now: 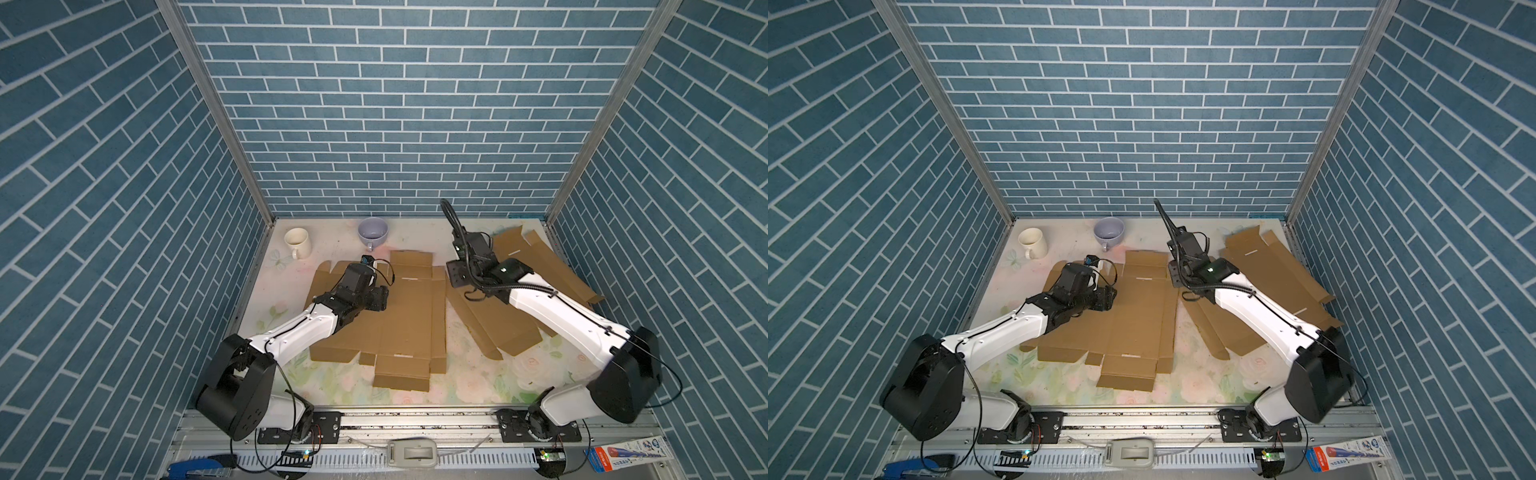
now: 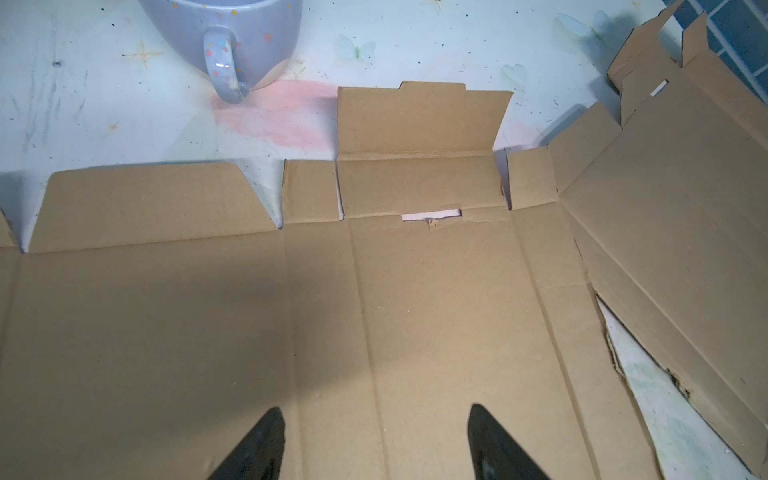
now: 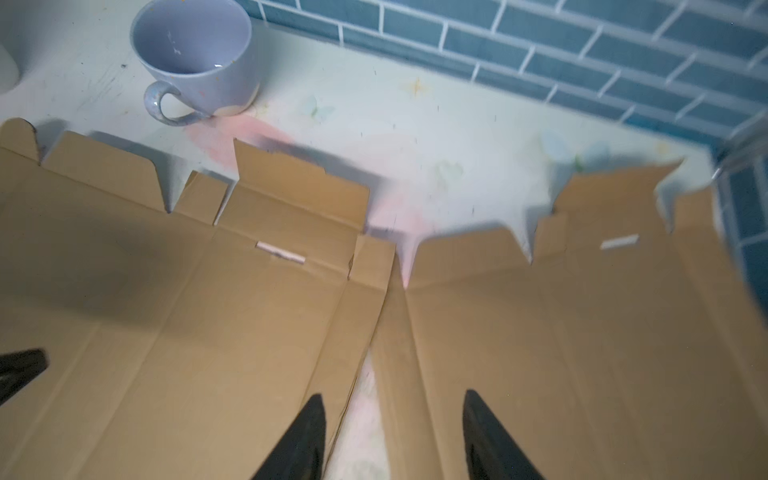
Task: Fold the paper box
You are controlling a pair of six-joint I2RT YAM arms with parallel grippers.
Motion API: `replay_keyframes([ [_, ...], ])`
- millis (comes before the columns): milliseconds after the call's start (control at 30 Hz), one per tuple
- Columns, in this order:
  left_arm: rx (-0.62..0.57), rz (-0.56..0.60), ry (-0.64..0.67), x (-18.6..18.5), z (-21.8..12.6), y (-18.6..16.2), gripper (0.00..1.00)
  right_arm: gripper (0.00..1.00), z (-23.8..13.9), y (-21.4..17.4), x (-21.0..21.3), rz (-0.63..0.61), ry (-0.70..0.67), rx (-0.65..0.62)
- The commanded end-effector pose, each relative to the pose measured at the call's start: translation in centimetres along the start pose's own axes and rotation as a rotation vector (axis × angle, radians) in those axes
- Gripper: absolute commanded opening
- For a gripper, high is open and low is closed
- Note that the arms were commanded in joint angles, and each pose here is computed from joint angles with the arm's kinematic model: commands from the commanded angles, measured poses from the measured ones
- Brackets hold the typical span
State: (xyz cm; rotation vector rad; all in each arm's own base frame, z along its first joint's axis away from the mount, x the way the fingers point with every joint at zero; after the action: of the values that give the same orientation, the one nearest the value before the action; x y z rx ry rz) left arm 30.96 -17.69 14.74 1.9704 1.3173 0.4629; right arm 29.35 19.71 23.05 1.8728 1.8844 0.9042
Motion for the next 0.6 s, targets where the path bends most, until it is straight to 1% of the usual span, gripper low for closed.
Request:
replay_keyframes([
  [0,0.004,-0.052,-0.008,0.2,0.5,-0.2,0.7,0.53,2.0,-4.8,-0.9,0.315,0.064,0.199],
  [100,0.034,-0.117,0.009,1.3,0.8,-1.9,0.7,0.54,3.8,-6.9,-1.0,0.385,0.129,0.279],
  [133,0.037,-0.142,0.012,1.6,0.8,-2.3,0.7,0.55,4.3,-7.1,-1.1,0.398,0.138,0.276],
  [200,0.034,-0.205,0.01,2.4,0.9,-2.8,0.68,0.56,5.2,-7.8,-0.4,0.425,0.202,0.304],
  [233,0.052,-0.235,0.006,2.7,1.1,-3.9,0.68,0.57,5.8,-8.0,-0.2,0.434,0.215,0.318],
  [267,0.056,-0.254,0.002,2.8,1.3,-4.3,0.67,0.57,6.3,-8.3,0.0,0.436,0.22,0.329],
  [467,0.107,-0.305,0.001,3.0,2.0,-6.5,0.61,0.58,9.1,-10.1,-0.2,0.493,0.238,0.378],
  [567,0.131,-0.325,0.013,3.1,2.2,-7.8,0.58,0.58,9.9,-10.8,0.1,0.52,0.277,0.405],
])
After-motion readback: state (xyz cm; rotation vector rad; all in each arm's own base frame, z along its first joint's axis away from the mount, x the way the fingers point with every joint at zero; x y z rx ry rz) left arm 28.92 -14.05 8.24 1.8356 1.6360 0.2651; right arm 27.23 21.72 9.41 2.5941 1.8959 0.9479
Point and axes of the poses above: each gripper's point midway between its finger pads, its own z axis out along the fingers, its own x axis along the line the jaws close on, y = z × x, the point moved 5 cm from there along -z, back along the fingers, and after that the axes turned 12 degrees about z, right-handed, at the moved point
